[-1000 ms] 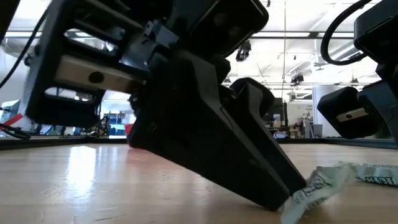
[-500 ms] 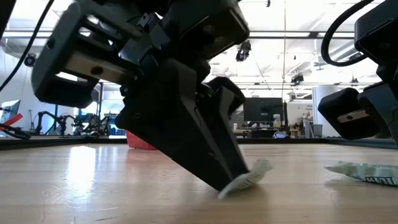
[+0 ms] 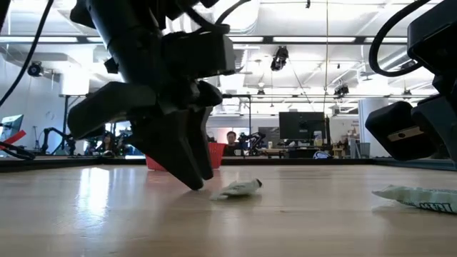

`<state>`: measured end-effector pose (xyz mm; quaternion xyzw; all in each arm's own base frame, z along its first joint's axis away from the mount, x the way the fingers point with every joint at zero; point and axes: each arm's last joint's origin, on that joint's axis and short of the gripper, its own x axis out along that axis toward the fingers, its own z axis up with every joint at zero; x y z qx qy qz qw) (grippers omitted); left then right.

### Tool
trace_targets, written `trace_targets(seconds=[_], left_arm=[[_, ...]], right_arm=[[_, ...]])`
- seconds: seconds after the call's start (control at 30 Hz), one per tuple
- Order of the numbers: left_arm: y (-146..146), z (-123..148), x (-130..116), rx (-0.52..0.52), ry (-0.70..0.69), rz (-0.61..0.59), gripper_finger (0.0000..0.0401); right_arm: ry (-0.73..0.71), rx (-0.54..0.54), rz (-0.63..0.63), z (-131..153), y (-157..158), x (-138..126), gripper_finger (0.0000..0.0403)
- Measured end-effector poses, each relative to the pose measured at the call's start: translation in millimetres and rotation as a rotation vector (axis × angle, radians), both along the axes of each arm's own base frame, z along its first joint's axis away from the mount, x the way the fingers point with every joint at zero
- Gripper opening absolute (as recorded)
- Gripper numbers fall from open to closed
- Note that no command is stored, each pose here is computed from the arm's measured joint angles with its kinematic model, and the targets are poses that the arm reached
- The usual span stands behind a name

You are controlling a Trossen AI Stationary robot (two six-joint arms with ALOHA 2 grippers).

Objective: Pick and place Stevia / Truvia into bins
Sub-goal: Put the white stevia packet into the red bin

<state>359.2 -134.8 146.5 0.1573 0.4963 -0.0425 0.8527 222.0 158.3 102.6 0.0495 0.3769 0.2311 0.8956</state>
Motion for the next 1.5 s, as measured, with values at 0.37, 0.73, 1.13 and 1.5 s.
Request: trace_targets(seconds=[0.37,0.73,1.13,1.5], left_arm=[[-7.3,5.2,6.1,-0.003,-0.09,-0.082,0.0109],[-22.8,10.9,18.6,-0.24,-0.207,-0.288,0.0109],[-21.4,-7.4,22.4,-0.146,-0.192,-0.289,0.0109],[-18.0,-8.8,21.4,-0.068,-0.189,-0.226,0.0109]], right_arm=[[-0.003,0.002,-0.001,0.2,0.0,0.2,0.0086],[-0.007,-0.005,-0.009,0.0,-0.4,0.2,0.0086],[-0.009,-0.009,-0.015,-0.3,-0.9,-0.2,0.0086],[-0.01,-0.008,-0.014,-0.2,-0.8,-0.1,0.0086]])
